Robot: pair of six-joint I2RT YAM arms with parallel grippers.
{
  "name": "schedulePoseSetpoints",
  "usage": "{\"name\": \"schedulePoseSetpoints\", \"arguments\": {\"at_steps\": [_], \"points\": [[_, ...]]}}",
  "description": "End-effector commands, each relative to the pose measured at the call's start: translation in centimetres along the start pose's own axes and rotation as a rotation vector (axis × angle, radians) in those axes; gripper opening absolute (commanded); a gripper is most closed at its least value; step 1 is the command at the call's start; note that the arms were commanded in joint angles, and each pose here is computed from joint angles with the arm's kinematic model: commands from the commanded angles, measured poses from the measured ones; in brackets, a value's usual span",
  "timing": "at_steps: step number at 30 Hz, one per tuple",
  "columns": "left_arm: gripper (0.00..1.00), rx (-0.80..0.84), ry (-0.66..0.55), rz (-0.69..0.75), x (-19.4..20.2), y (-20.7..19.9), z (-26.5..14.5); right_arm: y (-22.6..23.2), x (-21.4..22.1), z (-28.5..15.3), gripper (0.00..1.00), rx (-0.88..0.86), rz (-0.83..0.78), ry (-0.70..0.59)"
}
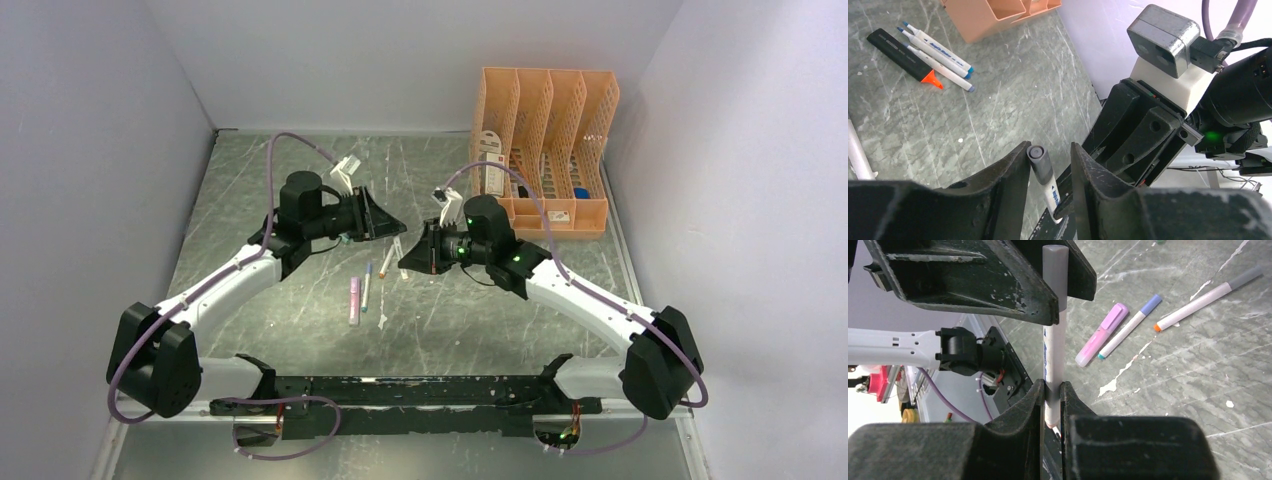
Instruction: Open the pen caps
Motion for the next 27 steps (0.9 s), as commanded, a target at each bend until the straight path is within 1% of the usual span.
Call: {"name": "schedulePoseSetpoints", "arguments": {"at_steps": [1, 3, 4, 5, 6, 9, 10, 12, 14, 15, 18, 20, 21, 24, 25, 27], "points": [[0.42, 0.019, -0.019, 0.032, 0.0, -0.6, 0.5, 0.2, -0.2, -0.2, 0.00, -0.031, -0.007, -0.021], [0.35, 0.016, -0.019, 0.033, 0.1, -0.6, 0.7, 0.3, -0.1, -0.2, 0.00, -0.034, -0.007, -0.017], [0.27, 0.015, -0.019, 0.034, 0.1, -0.7, 0.8, 0.2, -0.1, -0.2, 0.00, -0.033, -0.006, -0.015], [0.16, 0.012, -0.017, 0.034, 0.2, -0.6, 0.9, 0.3, -0.1, -0.3, 0.00, -0.034, -0.005, -0.017], [0.08, 0.010, -0.014, 0.034, 0.2, -0.7, 0.9, 0.3, -0.1, -0.3, 0.00, -0.035, -0.002, -0.019], [0.07, 0.013, -0.009, 0.031, 0.3, -0.7, 1.1, 0.4, -0.1, -0.4, 0.00, -0.037, -0.002, -0.023], [0.07, 0.014, -0.008, 0.030, 0.3, -0.7, 1.1, 0.4, -0.1, -0.4, 0.07, -0.035, -0.001, -0.025], [0.07, 0.015, -0.007, 0.025, 0.4, -0.7, 1.1, 0.4, -0.3, -0.3, 0.23, -0.027, 0.000, -0.030], [0.07, 0.020, -0.004, 0.021, 0.5, -0.8, 1.2, 0.3, -0.6, -0.1, 0.33, -0.017, -0.005, -0.031], [0.07, 0.022, -0.004, 0.021, 0.5, -0.8, 1.2, 0.3, -0.8, 0.1, 0.36, -0.009, -0.006, -0.029], [0.07, 0.026, -0.004, 0.020, 0.6, -1.0, 1.2, 0.0, -1.4, 0.7, 0.37, 0.018, -0.010, -0.024], [0.07, 0.026, -0.005, 0.021, 0.6, -1.0, 1.1, -0.2, -1.6, 1.1, 0.33, 0.027, -0.011, -0.017], [0.07, 0.026, -0.005, 0.021, 0.6, -1.1, 1.1, -0.2, -1.7, 1.3, 0.28, 0.033, -0.009, -0.012], [0.07, 0.021, -0.012, 0.022, 0.5, -1.0, 1.2, -0.5, -1.6, 1.6, 0.02, 0.034, 0.001, 0.006], [0.07, 0.013, -0.018, 0.021, 0.5, -0.9, 1.3, -0.6, -1.4, 1.7, 0.00, 0.030, 0.006, 0.013], [0.07, -0.015, -0.041, 0.027, 0.1, -0.7, 1.6, -0.7, -0.9, 1.7, 0.00, 0.017, 0.025, 0.023]]}}
Point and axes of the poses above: each gripper's point midway between its finger pads, its own z axis out along the fingers, its own y axis along the line the jaws close on, x = y × z, the point moved 10 cm from there along -z, back along the fingers, and after that the axes turned 1 degree about z, right-handed, at the moved point
